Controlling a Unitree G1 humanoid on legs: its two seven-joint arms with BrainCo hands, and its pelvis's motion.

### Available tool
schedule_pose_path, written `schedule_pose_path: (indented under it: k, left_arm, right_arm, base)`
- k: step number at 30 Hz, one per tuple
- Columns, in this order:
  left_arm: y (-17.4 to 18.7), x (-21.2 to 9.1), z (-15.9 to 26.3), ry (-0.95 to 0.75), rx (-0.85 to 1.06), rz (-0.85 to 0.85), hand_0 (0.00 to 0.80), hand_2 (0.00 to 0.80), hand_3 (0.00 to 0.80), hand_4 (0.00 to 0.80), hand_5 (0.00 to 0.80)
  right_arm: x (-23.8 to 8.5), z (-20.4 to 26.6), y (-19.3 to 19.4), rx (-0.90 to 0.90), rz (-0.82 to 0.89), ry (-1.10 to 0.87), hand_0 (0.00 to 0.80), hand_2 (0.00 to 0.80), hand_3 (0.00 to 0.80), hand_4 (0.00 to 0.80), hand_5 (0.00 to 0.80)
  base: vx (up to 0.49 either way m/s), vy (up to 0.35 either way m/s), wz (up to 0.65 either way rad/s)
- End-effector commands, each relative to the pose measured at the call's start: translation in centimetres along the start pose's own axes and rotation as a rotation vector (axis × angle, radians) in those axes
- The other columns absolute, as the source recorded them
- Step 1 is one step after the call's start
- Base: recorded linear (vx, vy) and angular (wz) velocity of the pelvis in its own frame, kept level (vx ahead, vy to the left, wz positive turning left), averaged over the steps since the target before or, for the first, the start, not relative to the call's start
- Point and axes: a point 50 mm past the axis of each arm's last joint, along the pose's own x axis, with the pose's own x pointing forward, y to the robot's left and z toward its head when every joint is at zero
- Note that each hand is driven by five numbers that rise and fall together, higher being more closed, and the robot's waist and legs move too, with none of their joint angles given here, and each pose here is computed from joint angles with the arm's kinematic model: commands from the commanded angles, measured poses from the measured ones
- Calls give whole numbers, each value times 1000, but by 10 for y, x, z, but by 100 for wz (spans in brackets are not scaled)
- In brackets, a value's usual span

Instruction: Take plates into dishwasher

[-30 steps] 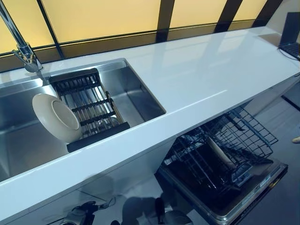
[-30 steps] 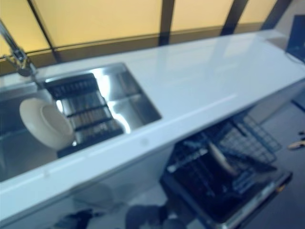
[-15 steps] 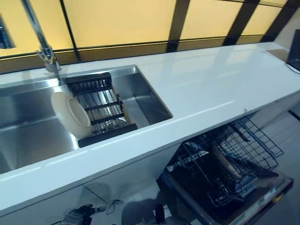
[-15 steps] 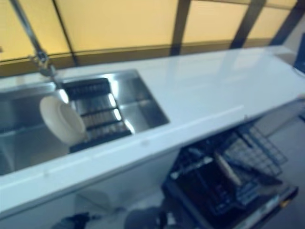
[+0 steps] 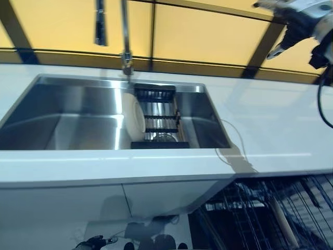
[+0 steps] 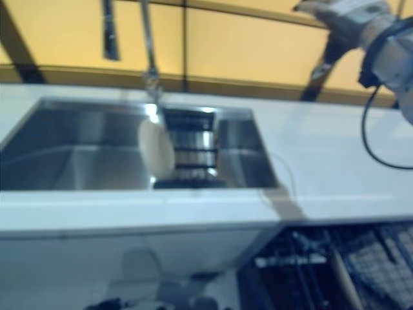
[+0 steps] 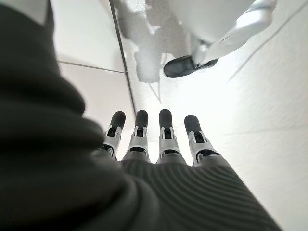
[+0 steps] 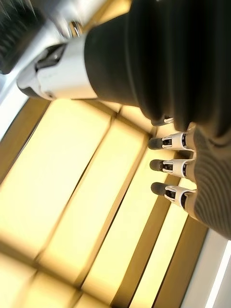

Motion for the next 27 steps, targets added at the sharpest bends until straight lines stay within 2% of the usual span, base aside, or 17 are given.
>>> schedule_pose_path:
  k: [1, 4, 16, 27]
  left_arm:
    - [8, -1, 10, -37, -25, 34, 0, 0, 0, 0, 0]
    - [10, -2, 14, -58, -40, 33, 0, 0, 0, 0, 0]
    - [16, -5, 31, -162, -75, 37, 0, 0, 0, 0, 0]
    - [22, -7, 35, -193, -108, 49, 0, 0, 0, 0, 0]
  right_arm:
    - [-3, -10, -37, -220, -97, 35, 0, 0, 0, 0, 0]
    - [2, 0, -37, -352, -97, 5, 0, 0, 0, 0, 0]
    - [12, 25, -48, -569, -174, -77, 0, 0, 0, 0, 0]
    - [14, 33, -51, -551, -200, -106, 0, 0, 0, 0, 0]
  base:
    - [-13, 35, 34]
    - [-18, 18, 36]
    - [-42, 13, 18]
    - [3, 4, 6]
